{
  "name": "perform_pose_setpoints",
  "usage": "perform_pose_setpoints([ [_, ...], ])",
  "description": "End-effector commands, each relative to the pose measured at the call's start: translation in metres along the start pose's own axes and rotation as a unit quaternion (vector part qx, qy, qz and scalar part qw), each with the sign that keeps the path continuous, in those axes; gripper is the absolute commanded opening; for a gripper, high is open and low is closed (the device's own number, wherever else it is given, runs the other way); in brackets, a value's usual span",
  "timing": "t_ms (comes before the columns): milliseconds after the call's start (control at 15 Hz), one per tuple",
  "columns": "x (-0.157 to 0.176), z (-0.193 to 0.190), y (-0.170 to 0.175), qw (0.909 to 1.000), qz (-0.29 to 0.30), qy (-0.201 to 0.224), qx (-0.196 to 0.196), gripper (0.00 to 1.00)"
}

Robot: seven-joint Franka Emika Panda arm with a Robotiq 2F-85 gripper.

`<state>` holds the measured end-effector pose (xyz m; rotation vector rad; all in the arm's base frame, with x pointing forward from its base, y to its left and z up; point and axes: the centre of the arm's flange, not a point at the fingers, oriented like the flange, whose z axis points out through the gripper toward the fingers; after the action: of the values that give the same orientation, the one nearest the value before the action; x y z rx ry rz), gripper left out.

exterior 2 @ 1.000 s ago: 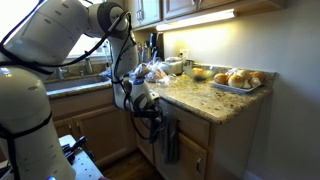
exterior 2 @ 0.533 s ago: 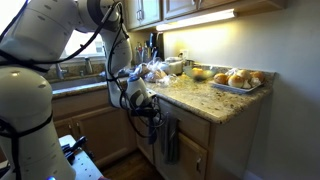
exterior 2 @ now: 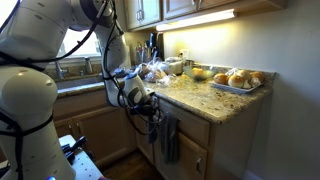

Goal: Put the left towel on the countertop

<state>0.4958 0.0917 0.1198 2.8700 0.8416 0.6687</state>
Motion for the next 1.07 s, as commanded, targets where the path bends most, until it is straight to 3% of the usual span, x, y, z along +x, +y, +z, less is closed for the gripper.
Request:
perform_pose_setpoints([
  [0, -0.006, -0.025, -0.004, 0.9996, -0.016, 0.013, -0.021, 0.08],
  [267, 0.003, -0.036, -0.001, 0.9992, -0.019, 0.014, -0.032, 0.08],
  [667, -0.002, -0.058, -0.009, 0.9997, -0.017, -0.006, -0.015, 0.08],
  [1000, 0.002, -0.087, -0.009, 0.9994, -0.010, 0.000, -0.033, 0.08],
])
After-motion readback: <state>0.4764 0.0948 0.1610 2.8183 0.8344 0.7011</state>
